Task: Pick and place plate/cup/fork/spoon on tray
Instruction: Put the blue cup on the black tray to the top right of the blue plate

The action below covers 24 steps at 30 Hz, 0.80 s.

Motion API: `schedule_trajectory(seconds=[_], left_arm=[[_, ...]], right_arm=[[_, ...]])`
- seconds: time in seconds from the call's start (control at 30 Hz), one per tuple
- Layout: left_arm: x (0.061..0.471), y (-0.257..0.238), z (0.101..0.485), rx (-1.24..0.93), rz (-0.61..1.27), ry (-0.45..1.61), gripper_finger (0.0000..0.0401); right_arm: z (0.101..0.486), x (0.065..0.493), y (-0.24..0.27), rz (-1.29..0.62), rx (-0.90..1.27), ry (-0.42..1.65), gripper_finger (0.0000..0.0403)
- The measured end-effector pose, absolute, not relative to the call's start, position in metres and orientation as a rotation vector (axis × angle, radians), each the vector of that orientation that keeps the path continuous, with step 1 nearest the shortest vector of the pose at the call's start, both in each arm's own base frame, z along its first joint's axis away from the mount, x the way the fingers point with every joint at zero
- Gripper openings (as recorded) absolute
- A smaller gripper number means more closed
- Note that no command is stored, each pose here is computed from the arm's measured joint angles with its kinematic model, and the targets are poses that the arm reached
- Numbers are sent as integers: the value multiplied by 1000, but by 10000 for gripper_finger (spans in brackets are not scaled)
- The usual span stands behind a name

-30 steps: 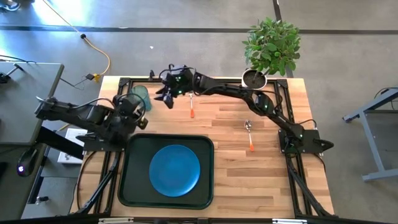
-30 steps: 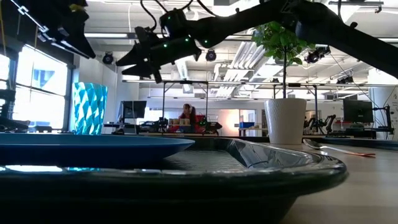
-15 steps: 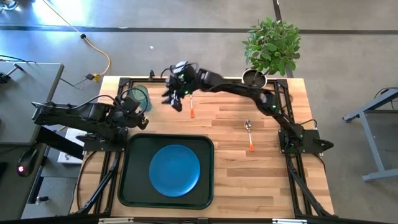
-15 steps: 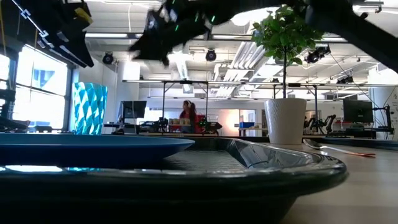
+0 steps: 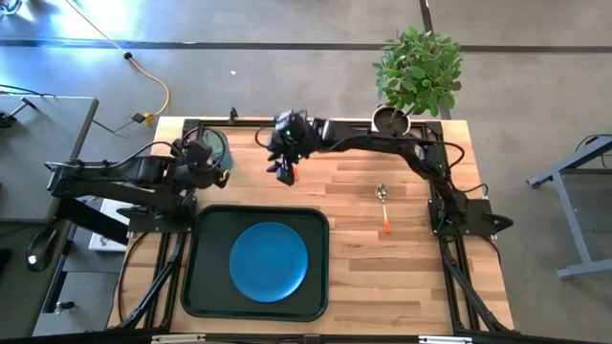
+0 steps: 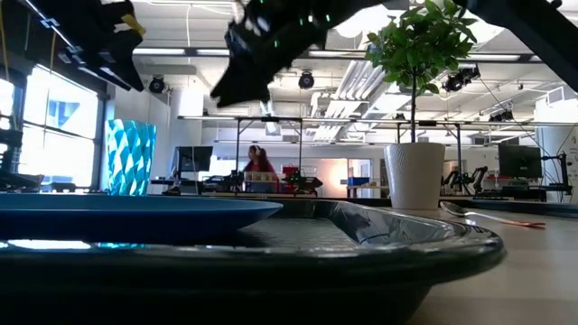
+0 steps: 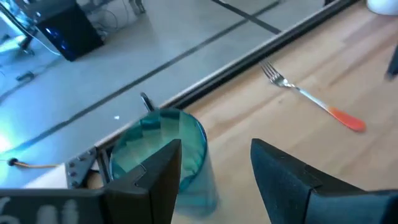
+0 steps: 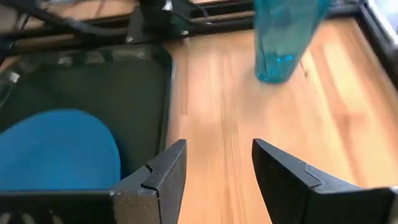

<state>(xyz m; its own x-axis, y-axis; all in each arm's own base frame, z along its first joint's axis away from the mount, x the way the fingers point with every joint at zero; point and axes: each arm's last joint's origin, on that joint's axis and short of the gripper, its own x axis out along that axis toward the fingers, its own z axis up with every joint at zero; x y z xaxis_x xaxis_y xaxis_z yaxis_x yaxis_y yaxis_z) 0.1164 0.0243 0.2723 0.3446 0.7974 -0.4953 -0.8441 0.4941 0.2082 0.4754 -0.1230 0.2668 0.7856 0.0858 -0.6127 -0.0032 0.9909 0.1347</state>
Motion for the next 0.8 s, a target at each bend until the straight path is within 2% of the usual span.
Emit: schedule_trajectory(seconds=[0.3,0.6,0.8], left_arm=[[114,53,297,-63,1216,569,184],[105,84,291,-204,1257,687,184],[103,108,285,-219,1401,748,183]], right_arm=[[205,443,-120,-33,271,412,174],[186,397,-107,-82,299,360,174],[174,380,-93,-76,304,312,174]])
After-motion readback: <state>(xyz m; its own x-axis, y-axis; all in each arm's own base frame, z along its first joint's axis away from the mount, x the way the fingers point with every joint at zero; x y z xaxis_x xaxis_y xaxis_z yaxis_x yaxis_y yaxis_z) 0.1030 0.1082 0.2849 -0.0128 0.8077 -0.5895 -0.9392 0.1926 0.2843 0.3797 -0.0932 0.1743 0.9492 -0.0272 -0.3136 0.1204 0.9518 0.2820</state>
